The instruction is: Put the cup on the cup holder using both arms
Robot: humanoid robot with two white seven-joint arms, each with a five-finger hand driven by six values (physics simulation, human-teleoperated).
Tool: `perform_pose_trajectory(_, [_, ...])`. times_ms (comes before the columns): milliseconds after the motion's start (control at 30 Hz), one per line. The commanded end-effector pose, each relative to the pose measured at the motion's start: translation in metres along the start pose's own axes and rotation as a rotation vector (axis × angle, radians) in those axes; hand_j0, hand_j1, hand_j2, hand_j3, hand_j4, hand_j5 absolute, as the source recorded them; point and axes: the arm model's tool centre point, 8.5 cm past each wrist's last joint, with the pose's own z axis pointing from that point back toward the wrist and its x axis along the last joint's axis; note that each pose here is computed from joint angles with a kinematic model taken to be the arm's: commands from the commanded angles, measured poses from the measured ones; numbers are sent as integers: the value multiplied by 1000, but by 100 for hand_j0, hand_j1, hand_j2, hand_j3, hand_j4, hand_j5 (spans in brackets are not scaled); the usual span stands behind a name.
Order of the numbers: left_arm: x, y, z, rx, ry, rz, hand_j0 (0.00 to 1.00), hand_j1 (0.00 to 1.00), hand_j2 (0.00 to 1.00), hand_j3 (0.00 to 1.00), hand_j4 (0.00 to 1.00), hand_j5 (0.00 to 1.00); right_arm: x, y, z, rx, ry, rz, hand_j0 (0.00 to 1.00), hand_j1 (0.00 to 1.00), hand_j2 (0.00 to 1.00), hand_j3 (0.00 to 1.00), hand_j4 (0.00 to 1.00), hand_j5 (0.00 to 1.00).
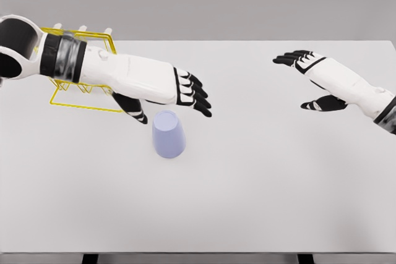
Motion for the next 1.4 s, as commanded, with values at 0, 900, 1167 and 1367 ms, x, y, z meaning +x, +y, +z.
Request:
perform_pose_trajectory(0, [-4,-11,-15,-43,-8,4,100,100,100,100,100,100,-4,-3,4,-12,14,-7,100,100,100,100,100,100])
perform_pose_trajectory(900, [-25,-48,-27,-188,95,-22,100,100,100,100,100,100,29,-9,32,49,-30,111,100,100,100,100,100,100])
perform_pose_trajectory(1167, [-32,-55,-38,-197,102,-1,100,100,100,100,100,100,30,-9,30,60,-34,119,100,100,100,100,100,100])
perform_pose_trajectory(1367, [-35,-61,-42,-198,102,13,100,100,100,100,100,100,30,-8,31,64,-33,119,100,100,100,100,100,100])
